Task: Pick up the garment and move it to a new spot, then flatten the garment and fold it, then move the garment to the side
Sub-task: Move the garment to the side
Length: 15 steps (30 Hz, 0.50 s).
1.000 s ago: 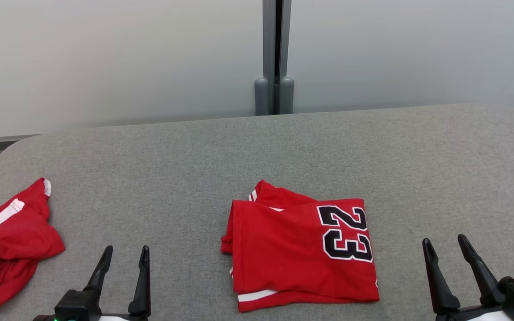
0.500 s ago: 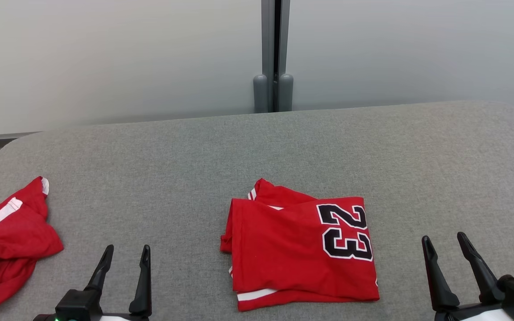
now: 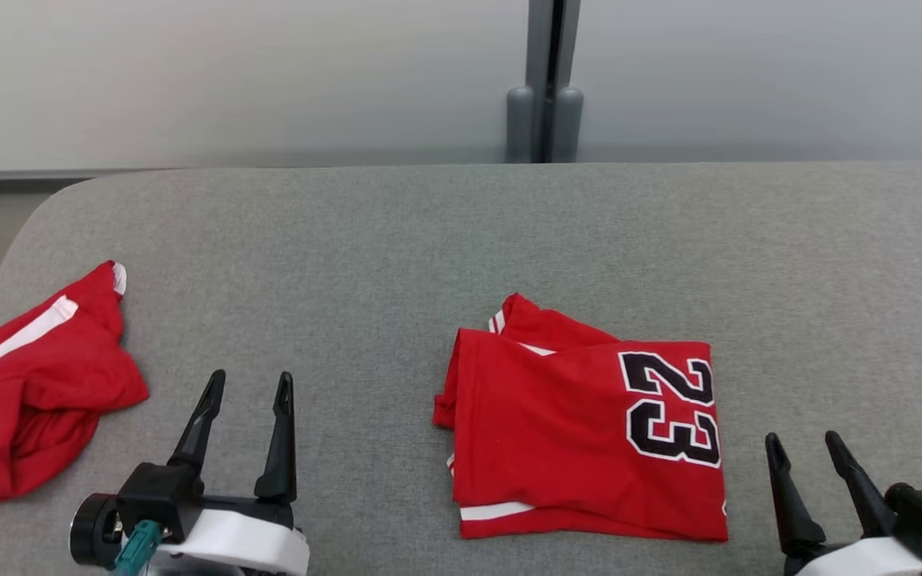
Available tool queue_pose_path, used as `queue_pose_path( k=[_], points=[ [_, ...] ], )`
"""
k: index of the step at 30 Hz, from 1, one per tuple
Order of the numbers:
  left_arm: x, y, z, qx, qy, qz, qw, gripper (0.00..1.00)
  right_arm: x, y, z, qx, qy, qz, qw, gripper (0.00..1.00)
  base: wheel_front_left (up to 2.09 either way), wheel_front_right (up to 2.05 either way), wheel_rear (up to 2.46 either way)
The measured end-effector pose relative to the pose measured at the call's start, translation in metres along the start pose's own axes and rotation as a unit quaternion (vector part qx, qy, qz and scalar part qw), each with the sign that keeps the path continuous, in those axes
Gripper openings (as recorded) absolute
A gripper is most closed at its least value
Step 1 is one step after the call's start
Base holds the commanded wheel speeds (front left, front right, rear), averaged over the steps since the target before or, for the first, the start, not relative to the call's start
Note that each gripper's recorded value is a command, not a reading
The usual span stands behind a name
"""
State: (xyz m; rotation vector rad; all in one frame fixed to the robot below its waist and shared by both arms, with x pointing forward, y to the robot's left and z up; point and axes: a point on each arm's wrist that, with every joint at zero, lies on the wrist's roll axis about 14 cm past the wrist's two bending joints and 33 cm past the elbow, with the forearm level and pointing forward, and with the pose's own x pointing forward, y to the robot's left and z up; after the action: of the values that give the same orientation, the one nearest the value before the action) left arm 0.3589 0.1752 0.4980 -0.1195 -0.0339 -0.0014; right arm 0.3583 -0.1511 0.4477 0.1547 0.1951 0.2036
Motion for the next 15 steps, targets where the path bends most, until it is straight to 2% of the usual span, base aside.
queue_pose_path(
  k=[7,14,15],
  points=[
    [0.008,0.008,-0.002,-0.002,0.000,0.016,1.000,1.00,0.032,0.018,-0.062,0.022,0.098,0.030,0.995,1.00,0.00,0.00,0.00],
    [0.013,0.018,-0.011,-0.002,0.010,0.036,0.999,1.00,0.056,0.038,-0.093,0.039,0.146,0.062,0.987,1.00,0.00,0.00,0.00],
    [0.014,0.018,-0.013,-0.003,0.013,0.037,0.999,1.00,0.058,0.038,-0.094,0.039,0.149,0.065,0.986,0.63,0.00,0.00,0.00]
  ],
)
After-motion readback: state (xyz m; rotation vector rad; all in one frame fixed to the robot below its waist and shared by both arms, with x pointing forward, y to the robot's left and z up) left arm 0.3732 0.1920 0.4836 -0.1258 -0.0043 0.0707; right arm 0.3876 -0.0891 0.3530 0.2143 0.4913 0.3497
